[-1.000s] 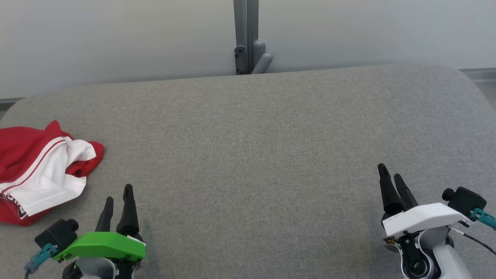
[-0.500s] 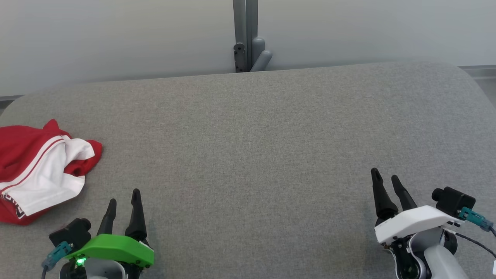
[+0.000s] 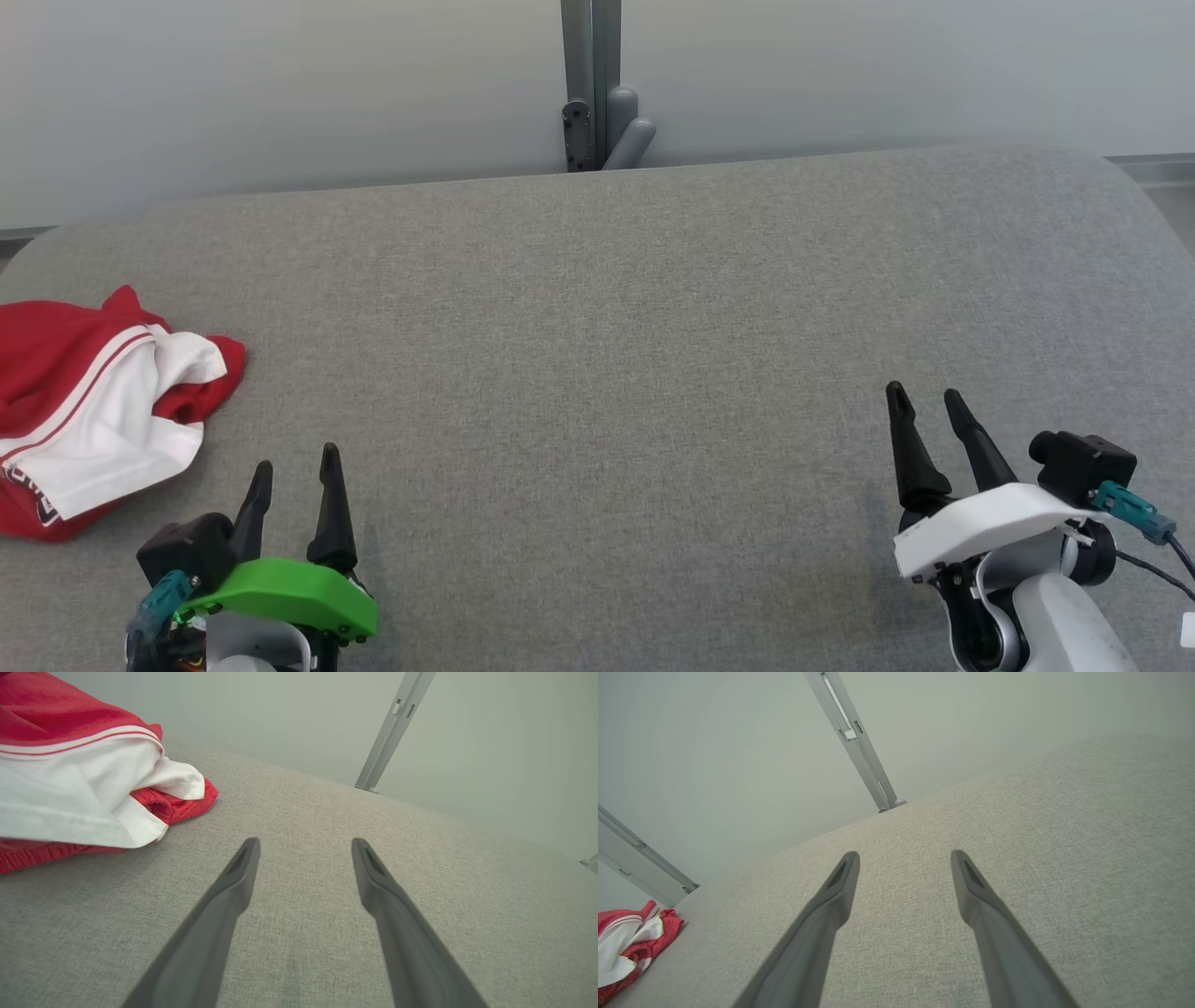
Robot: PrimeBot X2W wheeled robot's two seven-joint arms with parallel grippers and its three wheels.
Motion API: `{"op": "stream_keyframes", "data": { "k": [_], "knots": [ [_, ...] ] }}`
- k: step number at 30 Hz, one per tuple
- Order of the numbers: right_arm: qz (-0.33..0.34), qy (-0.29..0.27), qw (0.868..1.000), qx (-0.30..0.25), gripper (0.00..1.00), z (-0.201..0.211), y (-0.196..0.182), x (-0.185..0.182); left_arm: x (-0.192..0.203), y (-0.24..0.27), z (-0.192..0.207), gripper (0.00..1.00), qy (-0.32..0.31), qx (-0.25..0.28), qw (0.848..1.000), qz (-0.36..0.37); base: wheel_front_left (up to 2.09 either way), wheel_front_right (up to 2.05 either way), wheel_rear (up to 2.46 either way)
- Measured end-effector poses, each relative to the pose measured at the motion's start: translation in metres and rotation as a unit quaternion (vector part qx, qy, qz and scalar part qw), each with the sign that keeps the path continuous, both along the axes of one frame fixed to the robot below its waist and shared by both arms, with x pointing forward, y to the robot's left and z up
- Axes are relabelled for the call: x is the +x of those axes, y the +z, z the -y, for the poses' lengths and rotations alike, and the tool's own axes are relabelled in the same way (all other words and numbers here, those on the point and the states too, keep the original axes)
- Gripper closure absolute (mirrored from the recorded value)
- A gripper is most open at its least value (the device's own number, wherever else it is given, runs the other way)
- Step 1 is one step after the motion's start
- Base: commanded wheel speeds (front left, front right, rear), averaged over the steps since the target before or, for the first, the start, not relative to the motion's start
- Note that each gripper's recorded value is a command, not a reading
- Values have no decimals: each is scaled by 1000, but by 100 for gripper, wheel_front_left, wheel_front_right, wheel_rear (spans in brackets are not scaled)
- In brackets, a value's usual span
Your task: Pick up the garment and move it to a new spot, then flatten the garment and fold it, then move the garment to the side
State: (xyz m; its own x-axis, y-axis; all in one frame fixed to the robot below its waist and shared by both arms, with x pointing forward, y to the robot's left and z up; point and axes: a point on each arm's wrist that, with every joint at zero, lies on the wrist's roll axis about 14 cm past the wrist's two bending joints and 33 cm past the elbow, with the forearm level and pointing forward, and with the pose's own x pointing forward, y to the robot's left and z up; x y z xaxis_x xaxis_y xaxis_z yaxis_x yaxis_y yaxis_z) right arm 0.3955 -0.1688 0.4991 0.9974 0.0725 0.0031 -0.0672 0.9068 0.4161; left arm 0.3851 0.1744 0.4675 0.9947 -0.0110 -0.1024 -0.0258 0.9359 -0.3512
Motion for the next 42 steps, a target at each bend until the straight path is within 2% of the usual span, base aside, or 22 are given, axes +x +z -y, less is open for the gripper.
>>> {"op": "stream_keyframes", "data": {
  "k": [7, 32, 42],
  "knots": [
    [27, 0, 999, -42, 0, 1, 12, 1, 3, 12, 2, 0, -6, 48, 999, 22, 0, 0, 0],
    [48, 13, 989, -142, 0, -6, 13, 2, 3, 11, 8, 0, -26, 154, 987, 38, 0, 0, 0],
    [58, 51, 982, -173, 0, -29, 10, 10, -6, 10, -12, 0, -2, 189, 981, 36, 0, 0, 0]
  ]
}}
